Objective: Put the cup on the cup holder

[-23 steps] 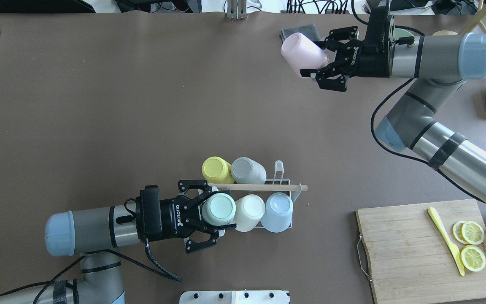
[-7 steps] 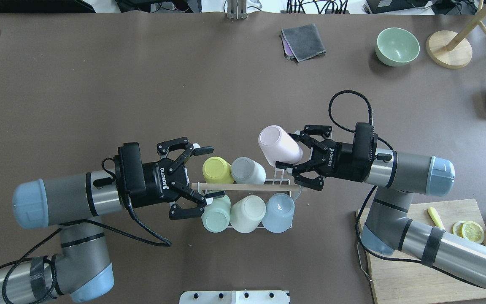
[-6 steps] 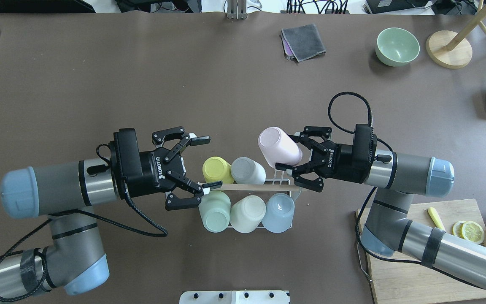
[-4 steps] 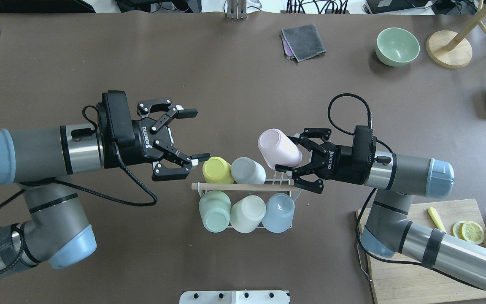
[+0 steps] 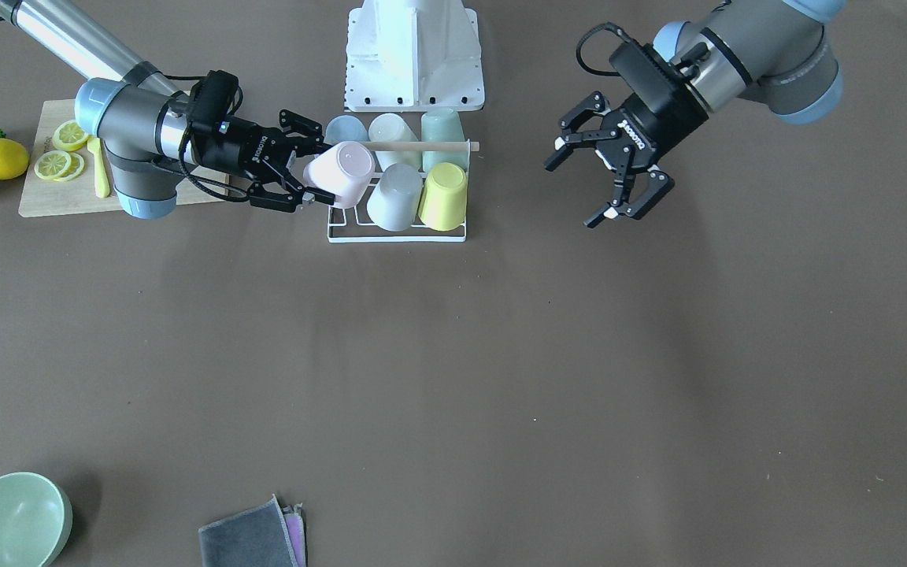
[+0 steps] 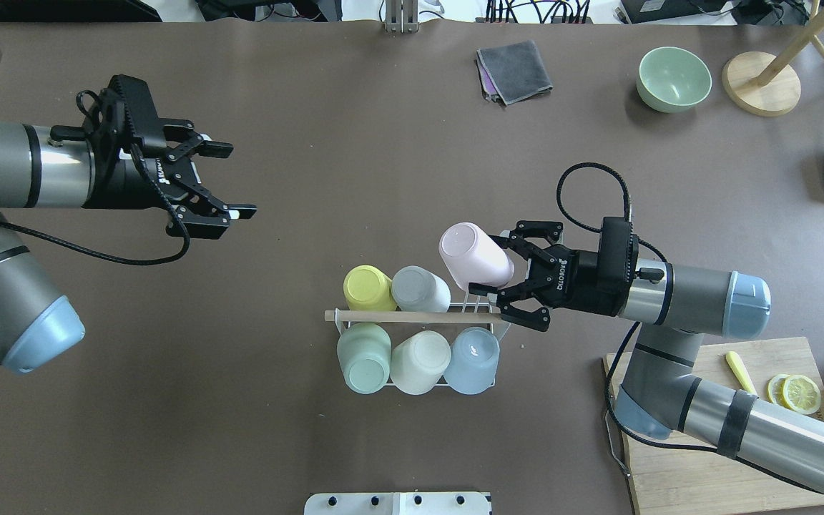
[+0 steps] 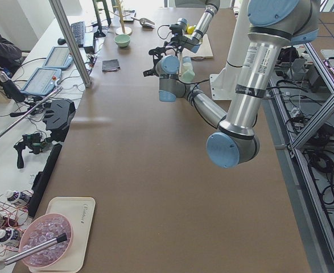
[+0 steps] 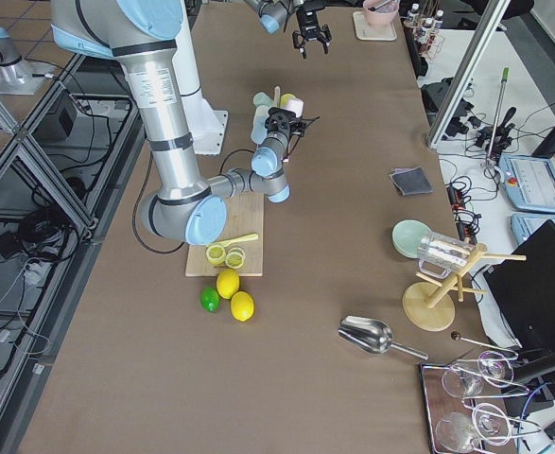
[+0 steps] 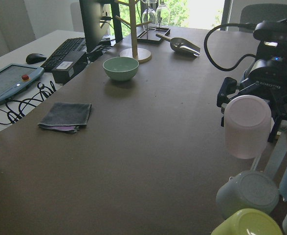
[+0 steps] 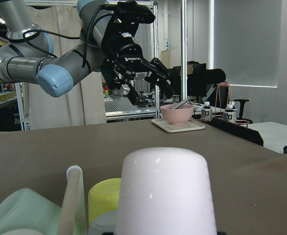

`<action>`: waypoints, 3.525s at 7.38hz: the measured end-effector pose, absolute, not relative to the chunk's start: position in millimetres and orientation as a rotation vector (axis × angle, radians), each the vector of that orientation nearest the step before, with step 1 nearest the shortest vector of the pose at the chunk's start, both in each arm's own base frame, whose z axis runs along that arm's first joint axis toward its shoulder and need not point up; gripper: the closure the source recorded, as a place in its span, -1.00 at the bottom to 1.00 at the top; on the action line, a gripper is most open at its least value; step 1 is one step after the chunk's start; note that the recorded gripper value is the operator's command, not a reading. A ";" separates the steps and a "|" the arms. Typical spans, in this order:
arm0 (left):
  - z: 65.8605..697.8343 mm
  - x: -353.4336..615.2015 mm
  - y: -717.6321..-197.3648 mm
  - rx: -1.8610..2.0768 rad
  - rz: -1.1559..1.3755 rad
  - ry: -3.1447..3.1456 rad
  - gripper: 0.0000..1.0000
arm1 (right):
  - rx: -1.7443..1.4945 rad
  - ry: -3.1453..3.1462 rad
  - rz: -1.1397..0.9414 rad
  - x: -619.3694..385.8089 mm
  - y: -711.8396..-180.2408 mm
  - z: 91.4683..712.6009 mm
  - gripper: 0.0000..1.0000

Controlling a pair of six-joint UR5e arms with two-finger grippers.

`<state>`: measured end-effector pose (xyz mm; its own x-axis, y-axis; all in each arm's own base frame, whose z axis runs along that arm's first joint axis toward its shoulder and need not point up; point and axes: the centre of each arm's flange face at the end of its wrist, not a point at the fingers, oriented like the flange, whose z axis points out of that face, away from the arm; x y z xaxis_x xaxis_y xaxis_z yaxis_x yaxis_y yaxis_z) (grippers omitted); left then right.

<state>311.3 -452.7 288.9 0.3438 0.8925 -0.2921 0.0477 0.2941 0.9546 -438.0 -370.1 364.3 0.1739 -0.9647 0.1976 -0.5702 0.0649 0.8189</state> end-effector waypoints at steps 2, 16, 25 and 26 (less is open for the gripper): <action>372.9 296.2 -465.9 0.965 0.691 0.976 -0.98 | 1.607 -1.499 -0.594 -437.1 -369.0 366.4 0.01; 555.3 52.8 -479.2 0.040 0.072 0.746 -0.98 | 1.271 -1.365 -0.924 -300.3 -446.4 434.5 -1.00; 599.2 -45.1 -430.8 0.034 -0.098 0.874 -0.98 | 0.392 -1.071 -0.170 -48.5 -532.9 591.5 -1.00; 599.3 -45.1 -430.6 0.037 -0.093 0.873 -0.98 | 0.320 -1.023 -0.071 -26.1 -538.0 603.7 -1.00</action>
